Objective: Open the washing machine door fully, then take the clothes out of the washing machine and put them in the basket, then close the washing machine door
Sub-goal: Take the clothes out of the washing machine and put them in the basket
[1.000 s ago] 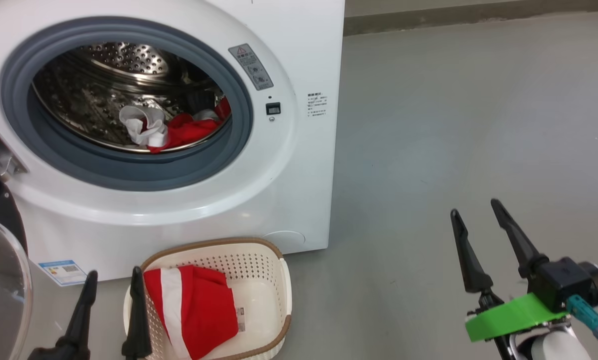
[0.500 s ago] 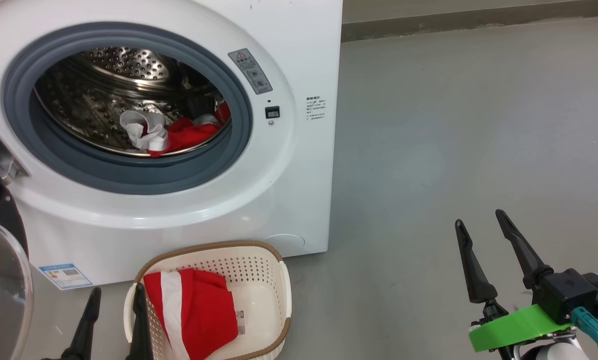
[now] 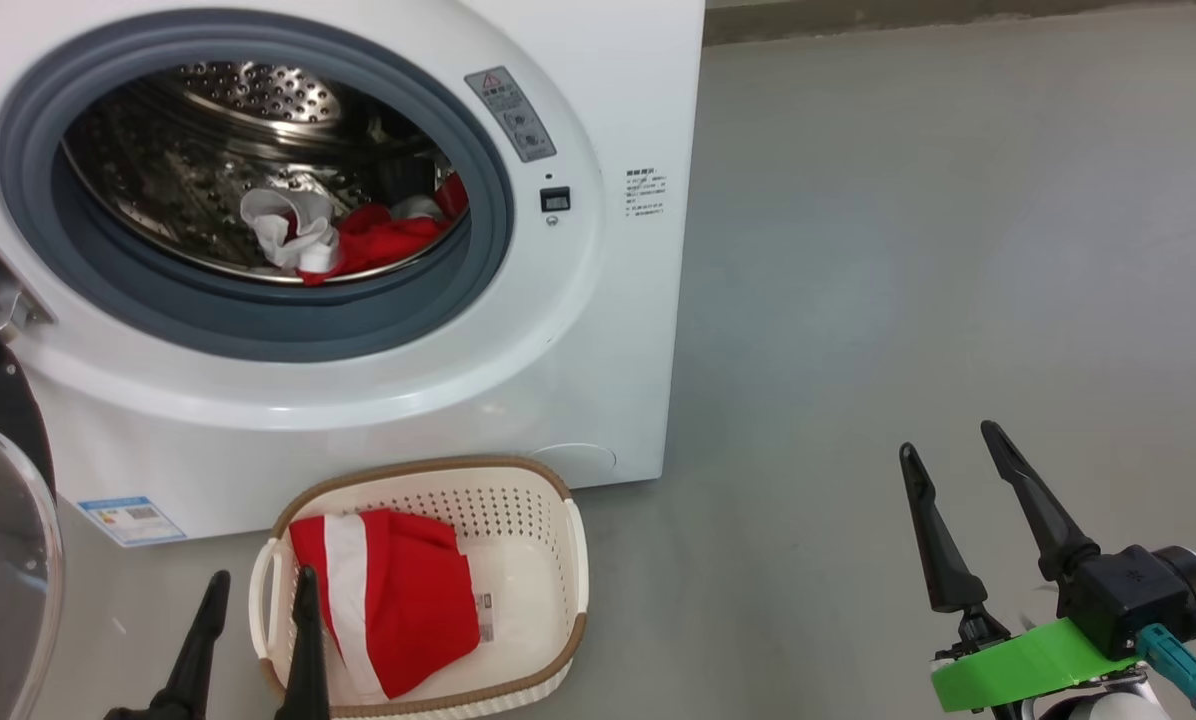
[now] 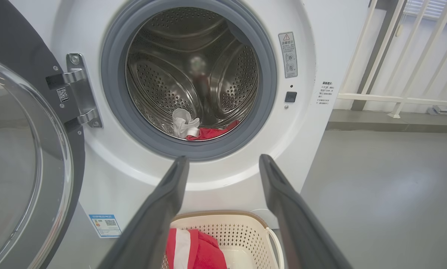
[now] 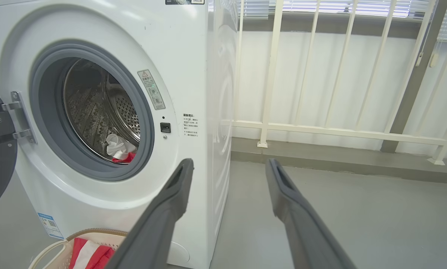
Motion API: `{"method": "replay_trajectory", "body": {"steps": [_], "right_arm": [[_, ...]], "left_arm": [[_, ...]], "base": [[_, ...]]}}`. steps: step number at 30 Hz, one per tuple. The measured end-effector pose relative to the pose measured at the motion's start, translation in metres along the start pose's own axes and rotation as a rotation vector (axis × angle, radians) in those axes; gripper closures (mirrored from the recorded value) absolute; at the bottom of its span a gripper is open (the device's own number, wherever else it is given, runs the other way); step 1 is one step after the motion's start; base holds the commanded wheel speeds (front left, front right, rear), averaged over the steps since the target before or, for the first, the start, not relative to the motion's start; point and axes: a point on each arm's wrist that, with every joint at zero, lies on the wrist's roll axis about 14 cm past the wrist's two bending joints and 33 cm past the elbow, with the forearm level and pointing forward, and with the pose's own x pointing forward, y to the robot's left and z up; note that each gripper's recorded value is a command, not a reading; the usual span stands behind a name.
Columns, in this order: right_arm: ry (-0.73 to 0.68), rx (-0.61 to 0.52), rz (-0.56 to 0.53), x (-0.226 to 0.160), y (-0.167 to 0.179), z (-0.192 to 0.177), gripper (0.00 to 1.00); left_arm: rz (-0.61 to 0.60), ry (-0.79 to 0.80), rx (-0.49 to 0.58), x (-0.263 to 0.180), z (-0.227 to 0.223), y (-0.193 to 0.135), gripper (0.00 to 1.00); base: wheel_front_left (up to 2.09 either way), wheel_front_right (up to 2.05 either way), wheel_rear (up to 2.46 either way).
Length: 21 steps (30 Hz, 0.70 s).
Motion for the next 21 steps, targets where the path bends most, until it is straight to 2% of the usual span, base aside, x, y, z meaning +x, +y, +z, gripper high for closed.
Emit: {"method": "replay_trajectory", "body": {"steps": [8, 21], "right_arm": [[0.026, -0.024, 0.018, 0.011, 0.004, -0.010, 0.00], [0.096, -0.013, 0.046, 0.043, 0.010, -0.045, 0.00]], "left_arm": [[0.004, 0.000, -0.005, 0.022, -0.003, -0.002, 0.00], [-0.050, -0.070, 0.006, 0.102, 0.008, -0.019, 0.00]], "base": [[0.00, 0.00, 0.00], [0.00, 0.00, 0.00]]}}
